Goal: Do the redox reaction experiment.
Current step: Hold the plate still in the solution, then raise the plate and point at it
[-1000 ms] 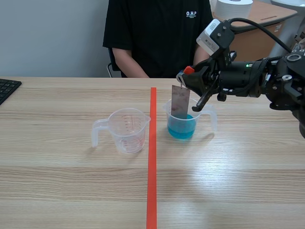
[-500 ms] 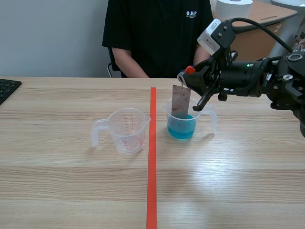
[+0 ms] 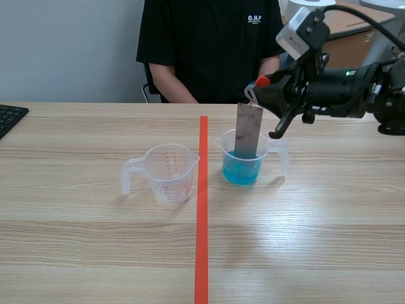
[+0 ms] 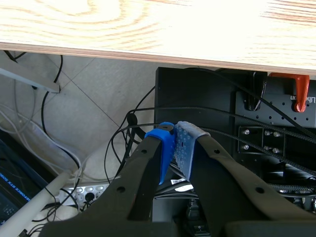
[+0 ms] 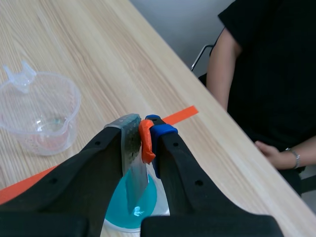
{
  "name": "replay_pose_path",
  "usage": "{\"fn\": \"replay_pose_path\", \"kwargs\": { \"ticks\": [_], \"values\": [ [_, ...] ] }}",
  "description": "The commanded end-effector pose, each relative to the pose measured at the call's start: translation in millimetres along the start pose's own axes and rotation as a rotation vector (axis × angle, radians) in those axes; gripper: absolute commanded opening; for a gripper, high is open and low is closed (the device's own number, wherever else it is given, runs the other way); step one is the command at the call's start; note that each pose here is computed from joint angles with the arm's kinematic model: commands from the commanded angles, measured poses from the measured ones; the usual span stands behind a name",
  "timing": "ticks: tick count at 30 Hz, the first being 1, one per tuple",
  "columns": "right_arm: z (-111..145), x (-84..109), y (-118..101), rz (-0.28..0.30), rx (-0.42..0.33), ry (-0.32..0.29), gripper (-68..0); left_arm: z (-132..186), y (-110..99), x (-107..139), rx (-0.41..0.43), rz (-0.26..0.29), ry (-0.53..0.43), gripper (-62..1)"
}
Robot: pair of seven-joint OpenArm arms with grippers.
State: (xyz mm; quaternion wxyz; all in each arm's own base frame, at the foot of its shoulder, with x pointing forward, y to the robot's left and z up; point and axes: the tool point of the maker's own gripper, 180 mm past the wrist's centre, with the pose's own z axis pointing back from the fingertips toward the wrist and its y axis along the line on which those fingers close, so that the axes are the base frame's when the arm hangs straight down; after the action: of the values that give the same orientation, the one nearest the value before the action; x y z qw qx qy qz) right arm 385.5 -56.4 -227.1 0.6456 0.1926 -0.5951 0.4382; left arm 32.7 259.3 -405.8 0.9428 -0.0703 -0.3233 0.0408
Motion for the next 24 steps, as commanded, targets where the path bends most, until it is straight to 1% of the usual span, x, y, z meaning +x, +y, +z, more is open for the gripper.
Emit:
{"fn": "replay_pose_path", "kwargs": {
  "ticks": [1, 6, 10, 13, 18, 21, 24],
  "values": [
    [6, 26.1, -11, 0.044, -0.009, -0.054, -66.0, 0, -3, 6, -0.017, 0.0, -0.019, -58.2],
    [16, 53.2, -11, 0.066, 0.004, -0.09, -66.0, 0, -3, 6, -0.017, 0.0, -0.019, -58.2],
    [23, 73.4, -8, 0.068, 0.021, -0.124, -66.0, 0, -3, 6, -0.017, 0.0, -0.019, -58.2],
    [28, 85.5, -6, 0.069, 0.036, -0.142, -66.0, 0, -4, 6, -0.02, 0.001, -0.019, -58.2],
    [35, 99.2, -1, 0.067, 0.058, -0.157, -66.0, 0, -4, 7, -0.022, -0.003, -0.019, -58.2],
    [38, 105.9, 0, 0.066, 0.064, -0.163, -66.0, -1, -2, 9, -0.029, -0.02, -0.016, -58.2],
    [43, 112.1, -2, 0.06, 0.065, -0.17, -66.0, -3, -2, 18, -0.065, -0.065, -0.013, -58.2]
  ]
}}
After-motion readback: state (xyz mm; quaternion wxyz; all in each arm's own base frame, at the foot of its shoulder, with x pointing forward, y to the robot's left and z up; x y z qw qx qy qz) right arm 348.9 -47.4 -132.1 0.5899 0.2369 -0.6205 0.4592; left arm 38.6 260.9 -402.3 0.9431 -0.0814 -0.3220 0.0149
